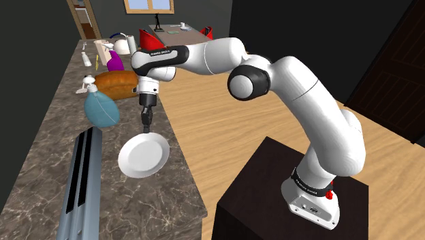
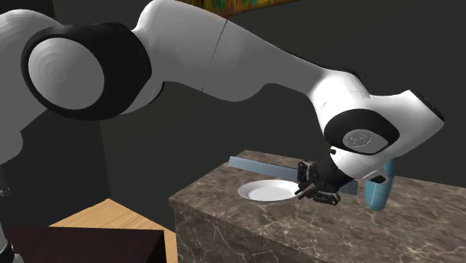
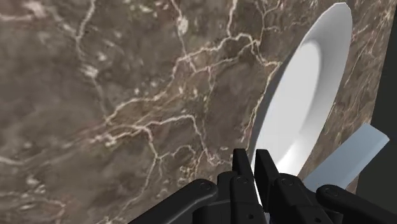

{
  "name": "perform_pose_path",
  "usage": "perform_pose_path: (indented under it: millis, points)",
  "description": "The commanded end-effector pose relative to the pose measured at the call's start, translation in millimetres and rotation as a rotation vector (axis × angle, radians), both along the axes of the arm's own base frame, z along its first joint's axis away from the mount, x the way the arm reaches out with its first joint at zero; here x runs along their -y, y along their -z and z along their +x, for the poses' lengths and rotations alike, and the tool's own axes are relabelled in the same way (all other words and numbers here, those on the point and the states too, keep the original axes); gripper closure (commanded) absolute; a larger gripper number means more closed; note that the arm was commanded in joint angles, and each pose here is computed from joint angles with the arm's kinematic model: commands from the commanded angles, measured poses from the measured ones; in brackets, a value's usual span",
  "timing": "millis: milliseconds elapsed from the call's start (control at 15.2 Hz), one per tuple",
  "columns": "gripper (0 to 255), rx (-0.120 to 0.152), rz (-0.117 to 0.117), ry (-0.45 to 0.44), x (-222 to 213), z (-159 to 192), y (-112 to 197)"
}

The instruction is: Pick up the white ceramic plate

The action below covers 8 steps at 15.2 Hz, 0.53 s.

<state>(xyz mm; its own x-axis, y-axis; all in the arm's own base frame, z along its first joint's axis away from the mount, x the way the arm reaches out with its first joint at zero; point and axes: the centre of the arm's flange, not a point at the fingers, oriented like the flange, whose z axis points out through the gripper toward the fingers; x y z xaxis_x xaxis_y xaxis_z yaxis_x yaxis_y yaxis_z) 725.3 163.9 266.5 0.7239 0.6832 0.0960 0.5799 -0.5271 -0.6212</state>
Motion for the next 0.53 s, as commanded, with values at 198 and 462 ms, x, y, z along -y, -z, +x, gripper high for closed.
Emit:
perform_pose_path:
  millis: [198, 462]
  points:
    - [255, 0.0, 0.0, 0.0, -0.3, -0.5, -25.7]
    - [255, 0.0, 0.0, 0.0, -0.3, -0.5, -37.1]
